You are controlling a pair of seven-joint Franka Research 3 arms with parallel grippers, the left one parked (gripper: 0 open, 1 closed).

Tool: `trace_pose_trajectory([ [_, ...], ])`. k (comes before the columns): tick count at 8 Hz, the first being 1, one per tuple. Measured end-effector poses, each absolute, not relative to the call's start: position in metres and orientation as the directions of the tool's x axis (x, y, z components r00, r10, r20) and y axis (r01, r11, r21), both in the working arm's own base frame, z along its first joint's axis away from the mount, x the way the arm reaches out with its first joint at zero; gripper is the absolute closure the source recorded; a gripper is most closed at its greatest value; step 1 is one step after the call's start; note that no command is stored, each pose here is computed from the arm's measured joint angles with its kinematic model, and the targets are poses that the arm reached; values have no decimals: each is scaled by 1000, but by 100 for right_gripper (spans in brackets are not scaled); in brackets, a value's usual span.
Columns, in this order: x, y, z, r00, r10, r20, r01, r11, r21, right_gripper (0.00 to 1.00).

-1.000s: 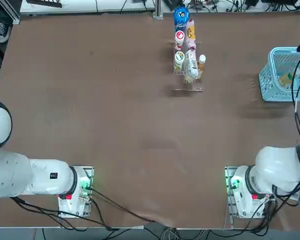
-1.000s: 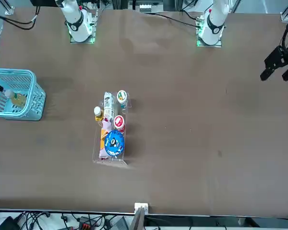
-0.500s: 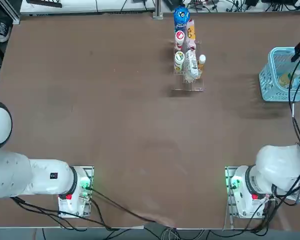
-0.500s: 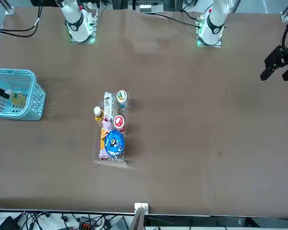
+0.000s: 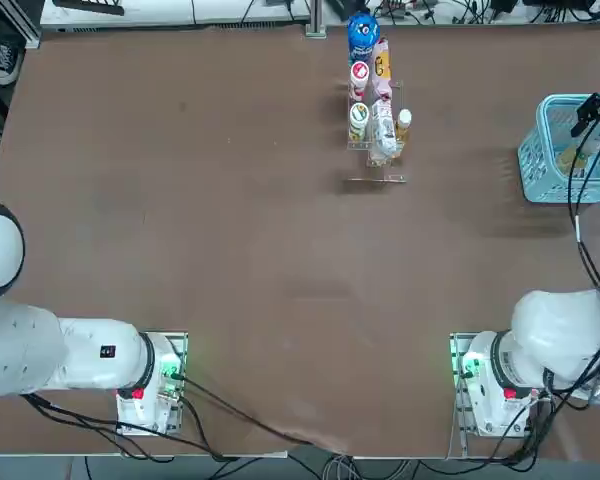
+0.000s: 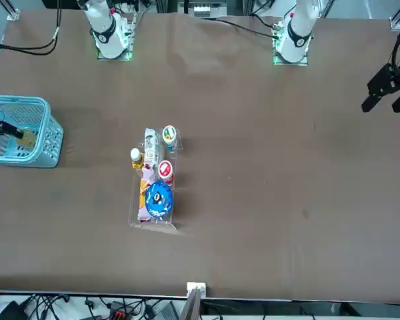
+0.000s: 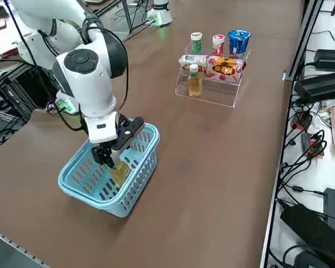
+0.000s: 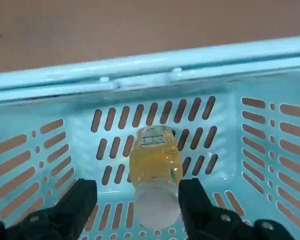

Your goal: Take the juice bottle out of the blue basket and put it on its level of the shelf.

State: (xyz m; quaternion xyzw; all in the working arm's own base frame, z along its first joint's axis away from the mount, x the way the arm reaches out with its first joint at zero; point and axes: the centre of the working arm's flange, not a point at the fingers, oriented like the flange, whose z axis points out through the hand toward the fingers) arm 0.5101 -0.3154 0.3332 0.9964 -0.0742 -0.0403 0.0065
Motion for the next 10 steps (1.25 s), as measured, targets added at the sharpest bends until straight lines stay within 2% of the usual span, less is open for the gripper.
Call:
trace_pose_trajectory([
  [10,501,-329,335,989,-135,-67,-133,-991,30,1],
])
